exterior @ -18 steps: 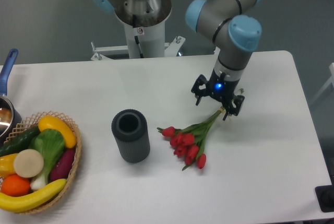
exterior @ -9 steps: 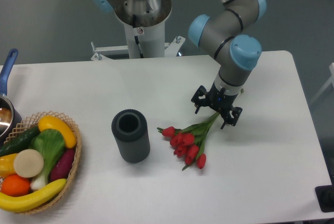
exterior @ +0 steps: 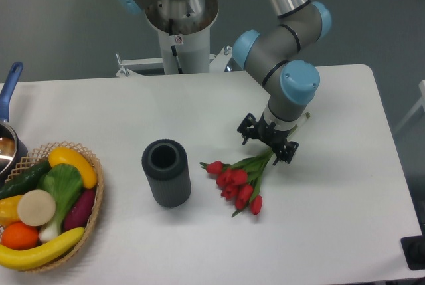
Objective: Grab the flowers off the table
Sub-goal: 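Lower the gripper onto the tulip stems and close it around them, then lift the grasped tulip bouquet up off the table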
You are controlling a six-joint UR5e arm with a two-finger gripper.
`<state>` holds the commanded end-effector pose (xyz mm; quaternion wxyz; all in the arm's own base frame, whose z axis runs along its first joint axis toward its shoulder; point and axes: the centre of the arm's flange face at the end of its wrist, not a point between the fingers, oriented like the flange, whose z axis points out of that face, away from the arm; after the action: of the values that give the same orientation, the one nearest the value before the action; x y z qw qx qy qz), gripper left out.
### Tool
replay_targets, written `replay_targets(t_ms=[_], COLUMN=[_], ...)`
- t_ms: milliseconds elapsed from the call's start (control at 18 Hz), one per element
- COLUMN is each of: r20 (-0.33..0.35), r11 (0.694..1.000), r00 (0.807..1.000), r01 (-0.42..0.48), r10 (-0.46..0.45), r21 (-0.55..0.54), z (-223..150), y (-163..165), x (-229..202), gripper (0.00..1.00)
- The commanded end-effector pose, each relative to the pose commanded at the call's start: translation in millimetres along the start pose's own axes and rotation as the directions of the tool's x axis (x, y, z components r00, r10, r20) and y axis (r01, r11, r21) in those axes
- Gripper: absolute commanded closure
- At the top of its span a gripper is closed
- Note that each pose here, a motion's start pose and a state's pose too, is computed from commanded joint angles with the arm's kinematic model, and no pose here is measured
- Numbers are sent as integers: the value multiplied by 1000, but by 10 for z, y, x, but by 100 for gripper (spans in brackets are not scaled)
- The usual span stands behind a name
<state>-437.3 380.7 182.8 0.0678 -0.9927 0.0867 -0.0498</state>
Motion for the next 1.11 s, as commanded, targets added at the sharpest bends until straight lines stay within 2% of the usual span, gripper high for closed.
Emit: replay_targets(t_ms=[111,278,500,889,1111], r20=[3,3,8,18,33], r11=[1000,1000,1000,1000,1000], r00=[1000,1000,1000,1000,999], r01=[-1,-2,2,3,11], r10=[1,2,-2,-3,-11], r21=[-1,-1,1,5,15], z=[-3,2,-30,-88,-175], y=[0,2,4,1,-5], x=[-3,0,-4,-7,-25], gripper=[2,31,57,78,82])
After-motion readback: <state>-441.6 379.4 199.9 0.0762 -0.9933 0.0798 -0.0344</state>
